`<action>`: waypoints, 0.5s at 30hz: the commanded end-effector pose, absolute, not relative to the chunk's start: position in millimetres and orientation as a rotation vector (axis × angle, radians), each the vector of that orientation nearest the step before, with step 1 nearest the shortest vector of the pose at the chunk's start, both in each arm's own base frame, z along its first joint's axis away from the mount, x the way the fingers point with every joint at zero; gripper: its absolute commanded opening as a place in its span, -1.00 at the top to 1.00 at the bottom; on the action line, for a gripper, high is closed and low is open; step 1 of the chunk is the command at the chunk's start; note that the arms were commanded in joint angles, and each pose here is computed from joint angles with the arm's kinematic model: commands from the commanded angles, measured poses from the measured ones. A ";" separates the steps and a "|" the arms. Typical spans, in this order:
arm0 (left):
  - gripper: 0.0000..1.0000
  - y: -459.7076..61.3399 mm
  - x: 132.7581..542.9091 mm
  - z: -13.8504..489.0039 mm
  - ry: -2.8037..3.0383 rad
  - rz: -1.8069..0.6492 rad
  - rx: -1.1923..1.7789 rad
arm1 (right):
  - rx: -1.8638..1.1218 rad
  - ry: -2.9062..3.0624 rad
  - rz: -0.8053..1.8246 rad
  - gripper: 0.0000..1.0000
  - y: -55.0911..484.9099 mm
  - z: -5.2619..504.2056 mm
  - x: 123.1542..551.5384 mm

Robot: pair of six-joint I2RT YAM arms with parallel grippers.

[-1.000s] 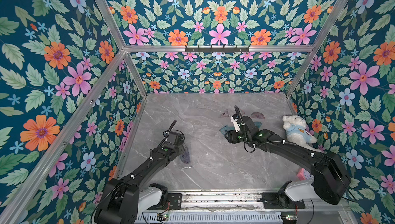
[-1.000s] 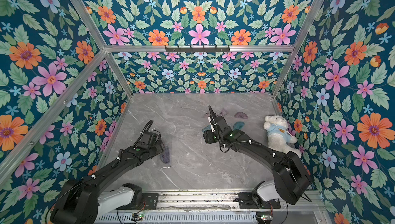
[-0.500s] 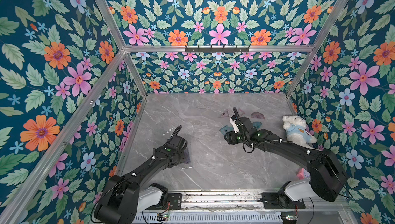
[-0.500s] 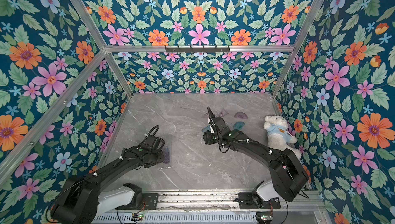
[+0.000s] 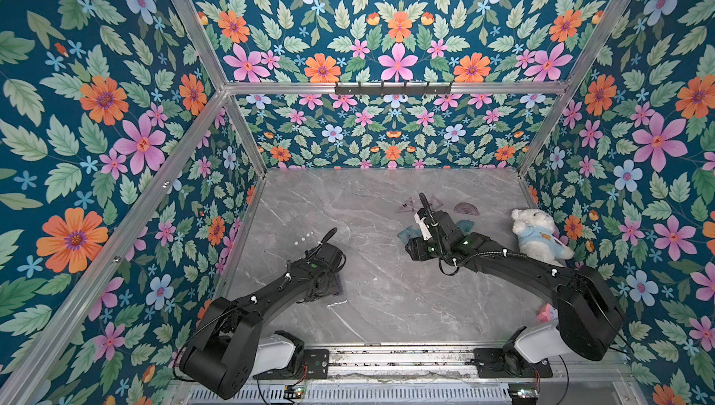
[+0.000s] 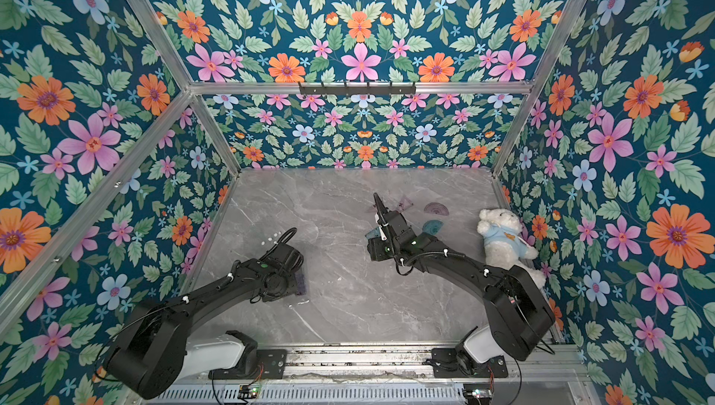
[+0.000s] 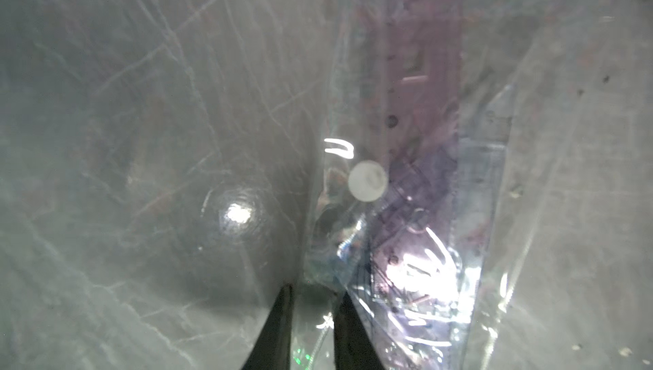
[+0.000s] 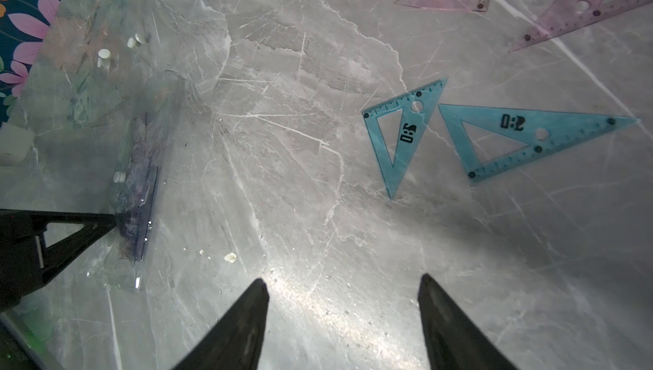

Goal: Open the ruler set and take out the ruler
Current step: Pick up the ruler set bag from the center of the board.

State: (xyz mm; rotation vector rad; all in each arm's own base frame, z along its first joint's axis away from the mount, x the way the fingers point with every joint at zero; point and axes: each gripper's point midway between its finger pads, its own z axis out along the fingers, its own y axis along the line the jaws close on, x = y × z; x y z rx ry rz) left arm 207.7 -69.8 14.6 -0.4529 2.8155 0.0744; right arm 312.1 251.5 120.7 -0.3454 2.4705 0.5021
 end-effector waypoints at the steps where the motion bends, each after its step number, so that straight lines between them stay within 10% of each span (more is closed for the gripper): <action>1: 0.64 -59.4 198.2 12.5 2.834 0.160 -0.482 | -0.352 2.460 0.490 -0.39 252.8 122.1 316.3; 15: 1.00 -67.5 203.1 21.8 2.804 0.107 -0.476 | -0.356 2.481 0.478 -0.40 252.3 117.0 315.5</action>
